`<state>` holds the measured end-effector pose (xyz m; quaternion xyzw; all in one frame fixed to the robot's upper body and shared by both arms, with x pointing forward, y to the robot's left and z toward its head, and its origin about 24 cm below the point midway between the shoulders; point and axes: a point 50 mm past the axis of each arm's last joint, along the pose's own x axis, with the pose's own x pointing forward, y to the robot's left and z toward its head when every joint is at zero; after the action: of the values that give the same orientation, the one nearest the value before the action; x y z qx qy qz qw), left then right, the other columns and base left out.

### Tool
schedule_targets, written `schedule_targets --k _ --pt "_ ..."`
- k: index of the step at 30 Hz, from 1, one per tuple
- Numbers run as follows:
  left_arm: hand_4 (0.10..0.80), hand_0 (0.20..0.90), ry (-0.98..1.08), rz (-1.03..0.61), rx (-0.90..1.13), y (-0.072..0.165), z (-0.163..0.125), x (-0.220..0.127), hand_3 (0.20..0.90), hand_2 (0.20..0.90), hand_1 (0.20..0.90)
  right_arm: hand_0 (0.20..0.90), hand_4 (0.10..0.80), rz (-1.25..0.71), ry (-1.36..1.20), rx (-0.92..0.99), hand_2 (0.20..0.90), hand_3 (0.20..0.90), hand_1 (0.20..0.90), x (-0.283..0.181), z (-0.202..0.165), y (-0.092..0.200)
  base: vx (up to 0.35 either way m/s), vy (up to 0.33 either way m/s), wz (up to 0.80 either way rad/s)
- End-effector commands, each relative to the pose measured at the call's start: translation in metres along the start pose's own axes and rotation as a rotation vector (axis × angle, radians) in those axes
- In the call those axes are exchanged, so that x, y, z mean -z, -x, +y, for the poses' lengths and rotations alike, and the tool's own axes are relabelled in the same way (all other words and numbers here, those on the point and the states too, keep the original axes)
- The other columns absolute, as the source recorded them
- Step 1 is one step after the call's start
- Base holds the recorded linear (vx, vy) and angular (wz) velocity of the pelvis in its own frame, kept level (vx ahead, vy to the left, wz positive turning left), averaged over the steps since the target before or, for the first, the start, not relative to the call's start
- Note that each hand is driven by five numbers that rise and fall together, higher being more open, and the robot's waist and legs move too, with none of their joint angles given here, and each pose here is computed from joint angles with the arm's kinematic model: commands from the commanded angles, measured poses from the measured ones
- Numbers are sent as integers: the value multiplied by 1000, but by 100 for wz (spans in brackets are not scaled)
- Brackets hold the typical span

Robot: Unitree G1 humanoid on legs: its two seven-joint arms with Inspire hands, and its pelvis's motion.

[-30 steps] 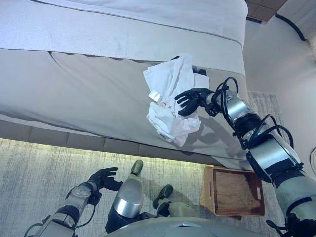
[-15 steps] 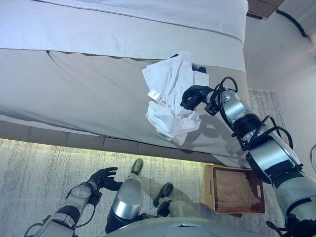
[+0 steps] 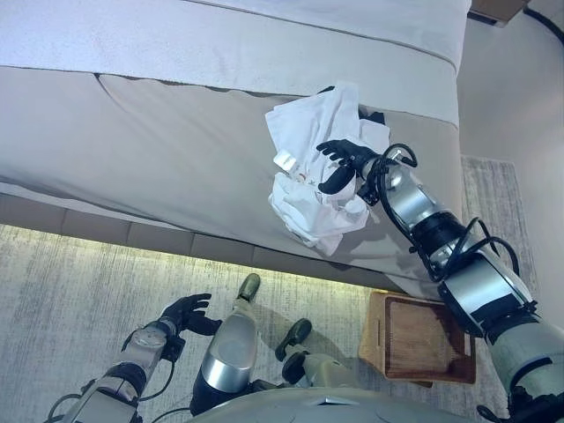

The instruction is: Pick up the clothes from the bed and place them into the basket

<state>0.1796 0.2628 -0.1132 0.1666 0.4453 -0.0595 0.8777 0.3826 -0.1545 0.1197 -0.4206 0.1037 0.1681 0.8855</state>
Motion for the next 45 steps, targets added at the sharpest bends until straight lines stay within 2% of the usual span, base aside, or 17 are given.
schedule_targets --k 1,13,22,24,25,29,31,33,34,35,39,45 --pt "800 900 28 24 5 3 -3 14 900 900 900 900 800 -94 132 58 900 900 900 -16 -25 13 0 0 0" --pt "800 900 48 -7 9 5 -1 14 900 900 900 900 800 -79 167 -31 900 900 900 -5 -18 25 -8 -7 -5" --pt "800 900 33 -41 39 1 -11 2 900 900 900 900 800 -57 221 58 900 900 900 -16 -19 14 -18 4 0" --pt "800 900 23 -59 47 -1 -13 -5 900 900 900 622 476 -45 206 73 622 576 622 -20 -23 9 -65 9 4" --pt "800 900 14 -74 52 -3 -14 -12 900 900 900 300 100 -28 205 79 300 200 300 -23 -25 5 -47 0 10" --pt "800 900 -5 -103 57 -5 -16 -23 900 900 900 305 105 18 214 76 305 205 305 -26 -26 -1 -51 6 20" --pt "800 900 -4 -110 53 -5 -14 -25 900 900 900 467 295 24 223 72 467 395 467 -26 -27 -2 -44 8 14" --pt "800 900 -5 -121 44 -5 -12 -29 900 900 900 434 256 43 224 50 434 356 434 -26 -26 -2 -41 11 16" --pt "800 900 -6 -124 41 -5 -10 -29 900 900 900 399 215 55 226 42 399 315 399 -25 -26 -2 -9 10 13" --pt "800 900 -4 -126 38 -5 -10 -30 900 900 900 300 100 61 232 38 300 200 300 -25 -26 -2 -5 15 10" --pt "800 900 -8 -140 27 -6 -6 -37 900 900 900 300 100 104 241 36 300 200 300 -20 -26 -4 -6 -17 8" --pt "800 900 0 -135 28 -5 -9 -35 900 900 900 300 100 35 200 158 300 200 300 -30 -35 -4 16 -30 7"
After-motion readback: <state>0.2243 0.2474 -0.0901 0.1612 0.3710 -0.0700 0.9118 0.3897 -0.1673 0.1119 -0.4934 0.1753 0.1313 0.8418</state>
